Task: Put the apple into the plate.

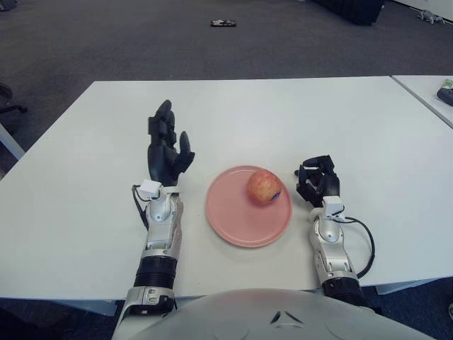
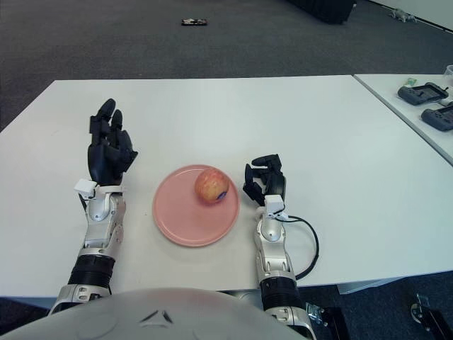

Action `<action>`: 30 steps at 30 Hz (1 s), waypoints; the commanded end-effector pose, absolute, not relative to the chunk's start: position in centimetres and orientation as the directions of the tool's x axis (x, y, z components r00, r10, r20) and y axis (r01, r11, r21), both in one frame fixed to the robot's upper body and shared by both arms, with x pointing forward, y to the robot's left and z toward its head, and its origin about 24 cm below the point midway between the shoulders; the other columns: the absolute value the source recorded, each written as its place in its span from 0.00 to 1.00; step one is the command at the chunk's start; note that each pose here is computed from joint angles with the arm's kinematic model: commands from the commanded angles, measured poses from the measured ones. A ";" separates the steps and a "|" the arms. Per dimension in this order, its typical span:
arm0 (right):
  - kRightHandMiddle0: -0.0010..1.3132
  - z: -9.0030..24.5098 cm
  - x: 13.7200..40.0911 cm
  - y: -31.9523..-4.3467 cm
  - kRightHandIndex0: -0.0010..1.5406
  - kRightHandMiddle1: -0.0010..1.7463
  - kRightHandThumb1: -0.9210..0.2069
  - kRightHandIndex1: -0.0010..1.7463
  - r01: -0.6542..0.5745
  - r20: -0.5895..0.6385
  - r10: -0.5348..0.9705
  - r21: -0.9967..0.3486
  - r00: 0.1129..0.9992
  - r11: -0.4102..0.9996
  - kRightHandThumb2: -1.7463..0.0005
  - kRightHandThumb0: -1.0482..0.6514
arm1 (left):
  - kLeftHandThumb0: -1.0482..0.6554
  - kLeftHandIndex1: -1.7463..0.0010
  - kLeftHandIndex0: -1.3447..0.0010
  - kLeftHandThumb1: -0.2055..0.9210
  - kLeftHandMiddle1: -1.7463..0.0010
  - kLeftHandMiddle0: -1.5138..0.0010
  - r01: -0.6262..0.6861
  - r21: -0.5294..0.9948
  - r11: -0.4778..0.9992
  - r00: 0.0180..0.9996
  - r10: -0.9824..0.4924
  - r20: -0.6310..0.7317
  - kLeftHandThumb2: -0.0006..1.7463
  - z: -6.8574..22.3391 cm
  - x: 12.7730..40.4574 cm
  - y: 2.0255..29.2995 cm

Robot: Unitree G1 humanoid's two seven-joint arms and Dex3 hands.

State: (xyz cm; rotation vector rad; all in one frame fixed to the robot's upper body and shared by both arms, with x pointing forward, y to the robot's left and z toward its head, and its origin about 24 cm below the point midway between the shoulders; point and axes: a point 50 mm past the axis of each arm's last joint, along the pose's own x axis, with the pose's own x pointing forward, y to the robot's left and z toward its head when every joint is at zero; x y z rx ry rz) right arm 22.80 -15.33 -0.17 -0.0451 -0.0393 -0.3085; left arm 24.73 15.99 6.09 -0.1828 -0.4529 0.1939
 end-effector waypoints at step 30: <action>0.23 -0.5 23.1 -15.4 0.37 1.00 0.15 0.72 0.296 0.047 -0.295 -0.034 0.954 0.954 0.56 0.40 | 0.34 0.00 0.85 1.00 0.26 0.71 -0.346 -0.204 0.916 0.889 0.389 0.242 0.42 1.3 24.0 17.0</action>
